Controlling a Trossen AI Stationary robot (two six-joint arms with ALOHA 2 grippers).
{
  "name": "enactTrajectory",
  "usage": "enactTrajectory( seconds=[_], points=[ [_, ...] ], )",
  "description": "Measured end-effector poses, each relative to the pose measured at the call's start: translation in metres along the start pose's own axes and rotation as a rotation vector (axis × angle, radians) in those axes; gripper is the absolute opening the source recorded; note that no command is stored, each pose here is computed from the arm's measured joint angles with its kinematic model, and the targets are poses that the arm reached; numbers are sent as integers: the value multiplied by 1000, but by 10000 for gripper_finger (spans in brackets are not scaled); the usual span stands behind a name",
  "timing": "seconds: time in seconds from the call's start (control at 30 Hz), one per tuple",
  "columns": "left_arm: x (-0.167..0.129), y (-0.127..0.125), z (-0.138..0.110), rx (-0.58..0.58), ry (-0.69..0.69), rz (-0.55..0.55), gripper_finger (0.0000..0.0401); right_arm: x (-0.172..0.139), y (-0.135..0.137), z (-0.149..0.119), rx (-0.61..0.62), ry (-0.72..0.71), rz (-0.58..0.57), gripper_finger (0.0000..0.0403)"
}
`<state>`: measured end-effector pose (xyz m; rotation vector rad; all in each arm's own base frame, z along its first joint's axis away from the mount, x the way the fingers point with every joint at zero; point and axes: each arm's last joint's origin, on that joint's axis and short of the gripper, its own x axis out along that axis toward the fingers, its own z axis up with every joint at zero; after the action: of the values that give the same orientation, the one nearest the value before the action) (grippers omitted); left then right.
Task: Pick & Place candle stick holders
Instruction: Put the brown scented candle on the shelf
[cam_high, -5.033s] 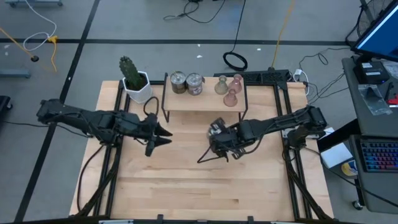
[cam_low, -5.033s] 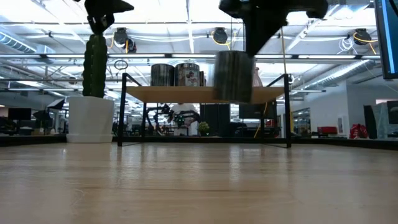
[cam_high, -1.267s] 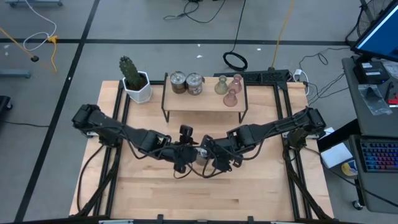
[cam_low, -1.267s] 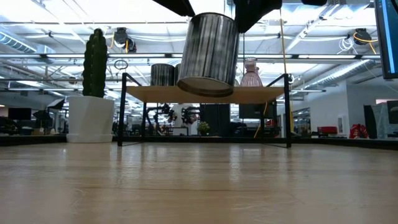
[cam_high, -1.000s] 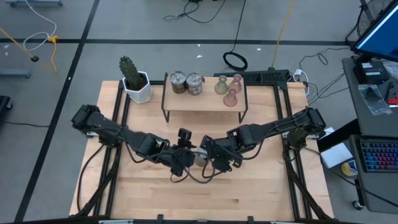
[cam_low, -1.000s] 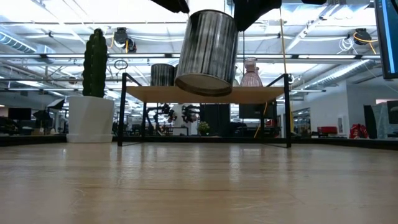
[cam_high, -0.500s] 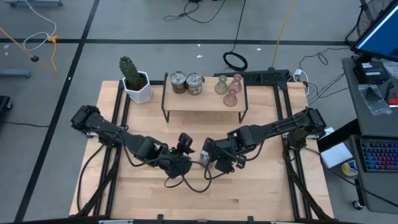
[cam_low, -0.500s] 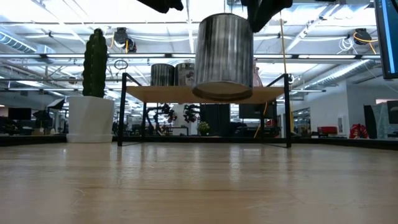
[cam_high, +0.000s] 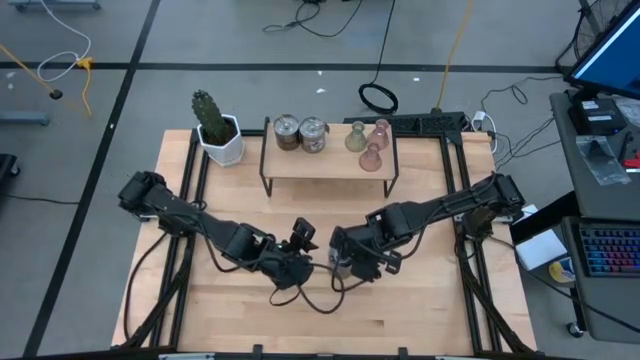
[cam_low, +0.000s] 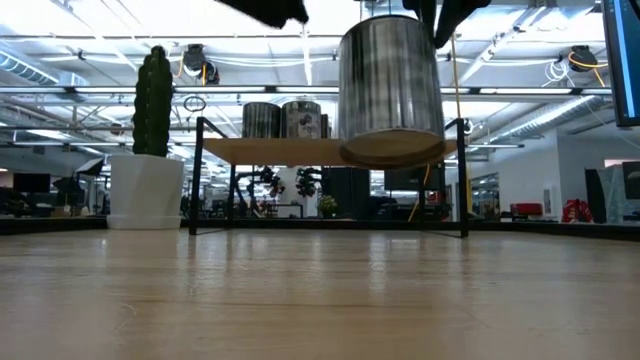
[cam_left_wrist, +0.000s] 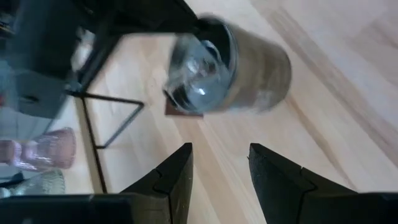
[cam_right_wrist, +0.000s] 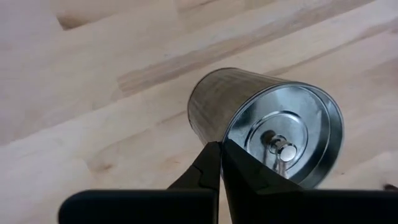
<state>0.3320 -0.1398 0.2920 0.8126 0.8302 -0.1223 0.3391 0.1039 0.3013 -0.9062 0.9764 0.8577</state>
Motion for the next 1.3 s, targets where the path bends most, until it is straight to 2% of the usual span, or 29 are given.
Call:
enactTrajectory(
  seconds=[0.23,0.43,0.73,0.8,0.9,1.17,1.3],
  points=[
    [7,-7,-3,50,59,-15,159,2,3,1,45,-12,28,0],
    [9,-12,-1,82,45,-51,159,32,13,-6,78,27,28,0],
    [8,-11,7,61,-42,-52,159,53,17,-11,56,44,-26,0],
    [16,-12,11,80,-70,-56,159,53,16,-11,37,37,-33,0],
    [26,-20,11,136,-43,-67,157,53,18,-13,15,60,-9,0],
    [47,-33,12,248,-6,-66,118,61,19,-14,-30,91,7,0],
    [48,-33,13,257,-14,-55,103,61,21,-15,-54,118,22,0]
  ],
)
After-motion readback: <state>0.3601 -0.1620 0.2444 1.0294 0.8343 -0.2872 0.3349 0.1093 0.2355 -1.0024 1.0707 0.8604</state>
